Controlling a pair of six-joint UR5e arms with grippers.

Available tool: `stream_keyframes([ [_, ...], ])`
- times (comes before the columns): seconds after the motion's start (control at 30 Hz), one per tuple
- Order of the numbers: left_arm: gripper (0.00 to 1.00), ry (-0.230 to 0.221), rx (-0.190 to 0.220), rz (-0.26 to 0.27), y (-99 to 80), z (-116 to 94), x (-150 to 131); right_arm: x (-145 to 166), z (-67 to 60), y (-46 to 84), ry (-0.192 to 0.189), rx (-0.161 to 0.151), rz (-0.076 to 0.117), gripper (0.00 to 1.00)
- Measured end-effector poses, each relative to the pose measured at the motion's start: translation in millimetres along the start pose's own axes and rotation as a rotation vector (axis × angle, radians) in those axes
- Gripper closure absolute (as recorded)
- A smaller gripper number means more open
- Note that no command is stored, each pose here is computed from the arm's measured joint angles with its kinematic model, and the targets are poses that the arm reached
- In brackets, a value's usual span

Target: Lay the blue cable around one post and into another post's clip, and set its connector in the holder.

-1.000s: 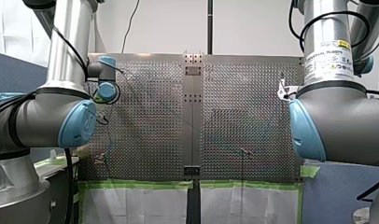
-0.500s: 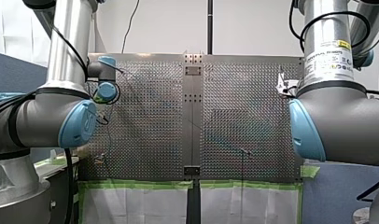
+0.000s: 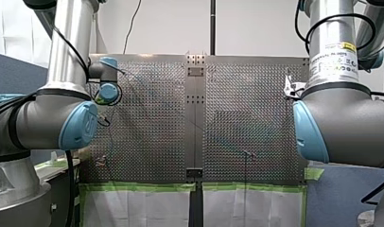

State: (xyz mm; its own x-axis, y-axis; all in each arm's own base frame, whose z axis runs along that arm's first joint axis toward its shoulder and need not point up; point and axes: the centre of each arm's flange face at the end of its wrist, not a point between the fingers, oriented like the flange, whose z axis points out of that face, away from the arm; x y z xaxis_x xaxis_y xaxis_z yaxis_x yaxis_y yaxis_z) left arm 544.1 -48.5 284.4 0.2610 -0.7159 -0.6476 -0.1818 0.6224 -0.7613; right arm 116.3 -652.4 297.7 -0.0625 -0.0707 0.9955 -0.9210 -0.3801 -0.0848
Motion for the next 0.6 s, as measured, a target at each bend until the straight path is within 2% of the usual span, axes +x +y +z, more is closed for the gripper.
stream_keyframes([
  [0.3,0.02,0.000,0.000,0.005,0.0,0.0,0.1,-6.2,12.7,1.7,-0.003,0.027,-0.020,0.98],
  [0.6,0.02,-0.001,-0.001,0.008,0.1,0.0,0.0,-0.6,17.9,2.1,0.007,0.046,-0.034,0.98],
])
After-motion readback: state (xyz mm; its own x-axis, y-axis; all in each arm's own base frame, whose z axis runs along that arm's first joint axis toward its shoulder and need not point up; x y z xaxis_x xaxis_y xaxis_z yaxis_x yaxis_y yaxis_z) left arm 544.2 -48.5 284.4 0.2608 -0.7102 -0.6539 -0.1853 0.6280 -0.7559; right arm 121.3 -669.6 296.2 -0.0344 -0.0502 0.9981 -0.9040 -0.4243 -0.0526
